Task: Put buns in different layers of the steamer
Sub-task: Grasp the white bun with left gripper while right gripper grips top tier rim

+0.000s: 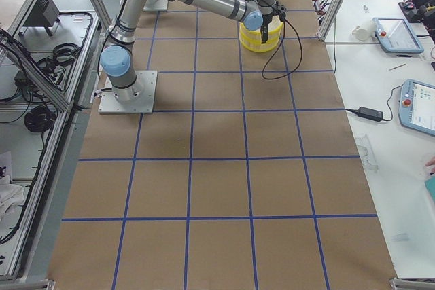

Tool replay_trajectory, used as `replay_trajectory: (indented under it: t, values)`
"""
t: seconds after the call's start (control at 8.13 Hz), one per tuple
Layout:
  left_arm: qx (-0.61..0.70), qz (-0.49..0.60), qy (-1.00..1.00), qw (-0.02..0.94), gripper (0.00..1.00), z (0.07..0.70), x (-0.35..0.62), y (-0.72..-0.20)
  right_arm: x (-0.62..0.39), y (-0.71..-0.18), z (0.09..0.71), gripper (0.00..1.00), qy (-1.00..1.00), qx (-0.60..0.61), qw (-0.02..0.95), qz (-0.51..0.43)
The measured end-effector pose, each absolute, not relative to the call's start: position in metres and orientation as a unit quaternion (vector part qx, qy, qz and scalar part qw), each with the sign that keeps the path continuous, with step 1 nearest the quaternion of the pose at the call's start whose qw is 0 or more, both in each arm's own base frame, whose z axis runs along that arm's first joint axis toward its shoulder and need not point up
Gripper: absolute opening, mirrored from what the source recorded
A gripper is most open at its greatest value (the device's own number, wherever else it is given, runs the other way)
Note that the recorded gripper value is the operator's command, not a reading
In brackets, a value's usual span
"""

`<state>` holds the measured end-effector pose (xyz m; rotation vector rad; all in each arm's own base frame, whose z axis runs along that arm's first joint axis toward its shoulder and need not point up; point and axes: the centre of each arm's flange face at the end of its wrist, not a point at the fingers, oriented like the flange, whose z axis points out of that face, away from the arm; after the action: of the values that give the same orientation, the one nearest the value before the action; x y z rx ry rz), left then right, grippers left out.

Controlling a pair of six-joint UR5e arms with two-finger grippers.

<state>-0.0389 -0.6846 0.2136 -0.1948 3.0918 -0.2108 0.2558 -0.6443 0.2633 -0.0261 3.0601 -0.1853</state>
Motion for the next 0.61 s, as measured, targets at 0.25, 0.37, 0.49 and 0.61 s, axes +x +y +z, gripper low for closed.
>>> replay_trajectory:
  t: [0.25,0.37,0.49,0.61]
  values:
    - [-0.068,-0.062,0.996,0.015,0.93,0.199,-0.039,-0.688,0.255,-0.644,0.263,0.07,0.998,-0.011,0.033,-0.059]
    - [-0.068,-0.061,0.996,0.006,0.72,0.195,-0.040,-0.689,0.254,-0.643,0.264,0.04,0.998,-0.014,0.031,-0.056]
    - [-0.068,-0.059,0.996,0.000,0.35,0.192,-0.041,-0.689,0.254,-0.642,0.265,0.04,0.998,-0.016,0.030,-0.053]
    - [-0.068,-0.056,0.996,-0.002,0.06,0.188,-0.042,-0.689,0.253,-0.641,0.266,0.04,0.998,-0.018,0.028,-0.049]
